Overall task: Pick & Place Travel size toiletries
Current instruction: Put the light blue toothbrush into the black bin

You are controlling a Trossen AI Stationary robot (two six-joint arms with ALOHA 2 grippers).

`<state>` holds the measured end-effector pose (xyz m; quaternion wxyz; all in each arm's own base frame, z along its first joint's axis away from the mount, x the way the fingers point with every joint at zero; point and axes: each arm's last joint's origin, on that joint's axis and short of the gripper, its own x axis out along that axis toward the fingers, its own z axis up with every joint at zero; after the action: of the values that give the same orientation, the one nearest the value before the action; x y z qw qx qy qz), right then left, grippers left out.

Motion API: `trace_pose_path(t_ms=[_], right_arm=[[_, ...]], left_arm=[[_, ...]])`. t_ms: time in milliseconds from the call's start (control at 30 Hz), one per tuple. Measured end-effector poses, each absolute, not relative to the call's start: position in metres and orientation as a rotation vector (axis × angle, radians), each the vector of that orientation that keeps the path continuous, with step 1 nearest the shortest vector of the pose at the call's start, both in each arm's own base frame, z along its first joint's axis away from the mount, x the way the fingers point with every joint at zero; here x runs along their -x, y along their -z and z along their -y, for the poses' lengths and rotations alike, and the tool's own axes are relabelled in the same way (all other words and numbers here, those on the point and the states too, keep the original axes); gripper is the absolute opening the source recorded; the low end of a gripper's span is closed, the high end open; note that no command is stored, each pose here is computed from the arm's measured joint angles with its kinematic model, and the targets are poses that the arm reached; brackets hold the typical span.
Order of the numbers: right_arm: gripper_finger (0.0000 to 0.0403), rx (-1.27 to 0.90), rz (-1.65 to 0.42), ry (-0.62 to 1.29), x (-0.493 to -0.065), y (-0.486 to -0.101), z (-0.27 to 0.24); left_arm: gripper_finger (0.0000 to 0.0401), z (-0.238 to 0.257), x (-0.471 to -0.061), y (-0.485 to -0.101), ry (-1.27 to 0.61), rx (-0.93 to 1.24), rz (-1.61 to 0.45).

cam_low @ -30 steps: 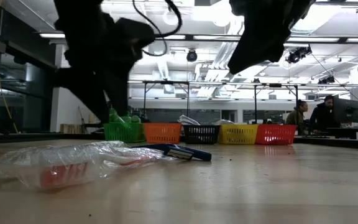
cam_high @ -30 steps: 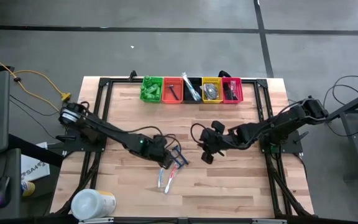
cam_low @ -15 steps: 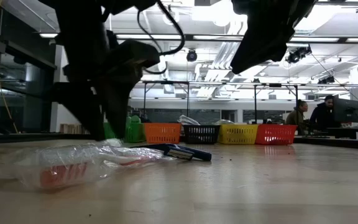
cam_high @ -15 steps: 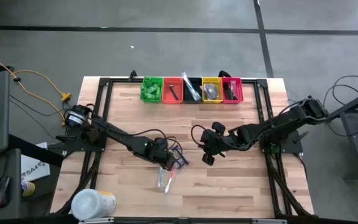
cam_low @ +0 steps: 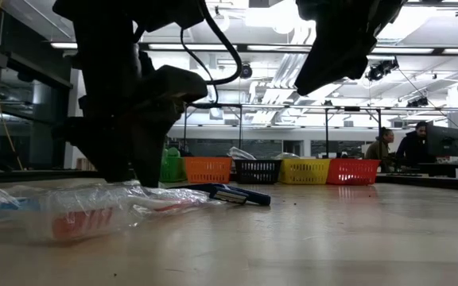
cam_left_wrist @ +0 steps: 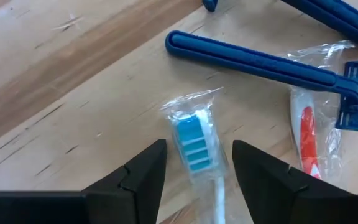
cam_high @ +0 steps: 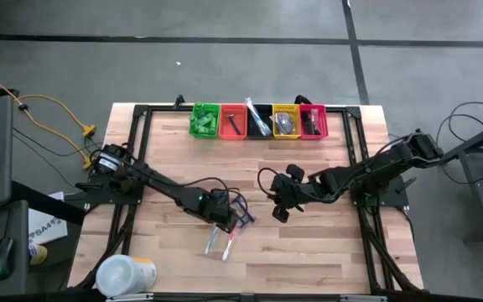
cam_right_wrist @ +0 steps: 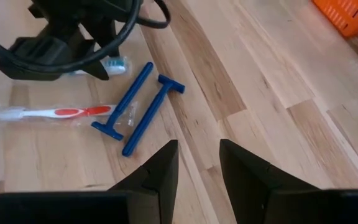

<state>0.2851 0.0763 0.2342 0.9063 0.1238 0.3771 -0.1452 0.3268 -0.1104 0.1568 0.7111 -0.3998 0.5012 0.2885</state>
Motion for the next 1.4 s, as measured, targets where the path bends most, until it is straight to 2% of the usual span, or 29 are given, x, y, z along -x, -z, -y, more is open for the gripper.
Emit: trace_pose_path(t_ms=[200,667,933,1400], right_arm=[[0.0111,-0.258,-0.78,0.3,-0.285,-0.234,-0.076],[0.0111,-0.263,-0.78,0.299,-0.285,-0.234,-0.076],[0.0111,-0.259,-0.781,0.291,-0.284,-0.234,-0.079],[0.0111,-0.177,-0.75,0.35,-0.282,-0.232,-0.088]], left_arm=[[0.0178,0.12,-0.321,-0.156,-0.639,0.865,-1.141],[0.0066,0.138,-0.314,-0.156,-0.532,0.862,-1.235],[0.0057,0.136,-0.312,-0.159,-0.47,0.734,-1.23],[0.0056,0.123,-0.295,-0.191,-0.586,0.449,-1.053]])
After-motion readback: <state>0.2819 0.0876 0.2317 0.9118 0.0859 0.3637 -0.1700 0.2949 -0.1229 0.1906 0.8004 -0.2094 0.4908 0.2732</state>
